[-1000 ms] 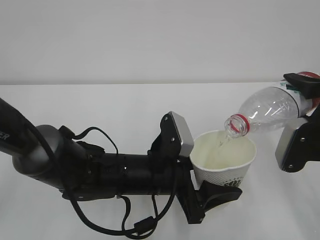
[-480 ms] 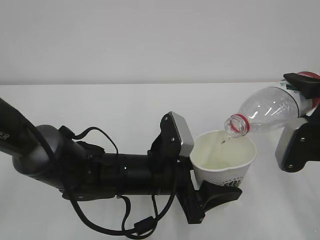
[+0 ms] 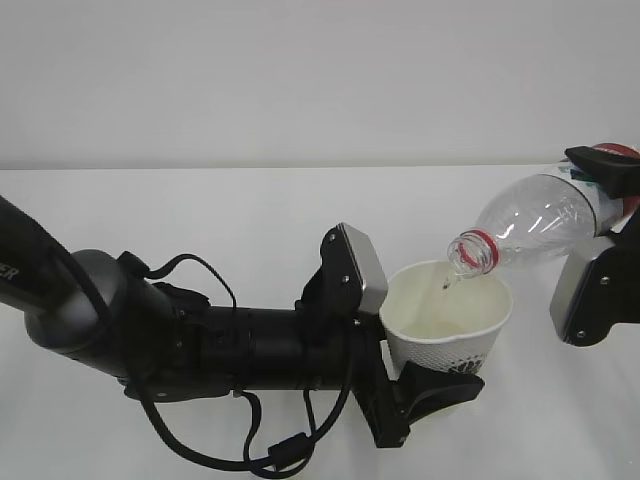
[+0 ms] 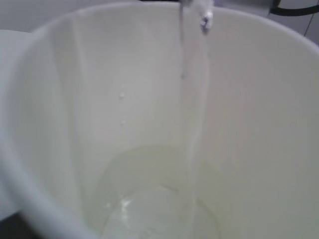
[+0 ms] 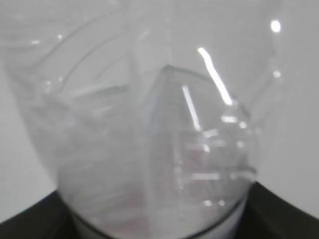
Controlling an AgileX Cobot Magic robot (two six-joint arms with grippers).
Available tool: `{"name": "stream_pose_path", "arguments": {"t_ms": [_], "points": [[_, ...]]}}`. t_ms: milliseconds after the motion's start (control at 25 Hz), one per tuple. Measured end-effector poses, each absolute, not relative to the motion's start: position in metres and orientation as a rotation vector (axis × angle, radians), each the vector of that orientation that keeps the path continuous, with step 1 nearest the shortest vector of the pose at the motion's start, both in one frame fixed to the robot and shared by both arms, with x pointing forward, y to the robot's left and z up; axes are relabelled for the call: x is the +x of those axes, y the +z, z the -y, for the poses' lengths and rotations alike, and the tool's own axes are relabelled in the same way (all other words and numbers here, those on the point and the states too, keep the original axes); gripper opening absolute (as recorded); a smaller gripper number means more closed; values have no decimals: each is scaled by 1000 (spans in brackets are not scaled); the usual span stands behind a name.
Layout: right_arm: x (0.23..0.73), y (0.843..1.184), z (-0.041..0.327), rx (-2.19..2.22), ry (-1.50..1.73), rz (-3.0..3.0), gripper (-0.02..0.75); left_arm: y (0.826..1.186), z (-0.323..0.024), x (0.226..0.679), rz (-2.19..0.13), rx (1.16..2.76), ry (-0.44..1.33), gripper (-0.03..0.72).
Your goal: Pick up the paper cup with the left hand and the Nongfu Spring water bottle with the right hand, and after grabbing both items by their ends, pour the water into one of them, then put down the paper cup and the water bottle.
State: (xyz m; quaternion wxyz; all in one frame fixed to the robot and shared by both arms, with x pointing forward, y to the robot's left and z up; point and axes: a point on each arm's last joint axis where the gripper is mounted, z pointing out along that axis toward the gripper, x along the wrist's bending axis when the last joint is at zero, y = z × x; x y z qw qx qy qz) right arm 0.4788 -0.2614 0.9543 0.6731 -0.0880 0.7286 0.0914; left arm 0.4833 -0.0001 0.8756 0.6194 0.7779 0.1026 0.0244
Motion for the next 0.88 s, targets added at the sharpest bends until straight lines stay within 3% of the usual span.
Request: {"name": "stream_pose_path", "arguments": {"t_ms": [880], "points": [[478, 955, 260, -215, 212, -1636, 470, 876, 0, 483, -236, 1789, 56, 535]]}}
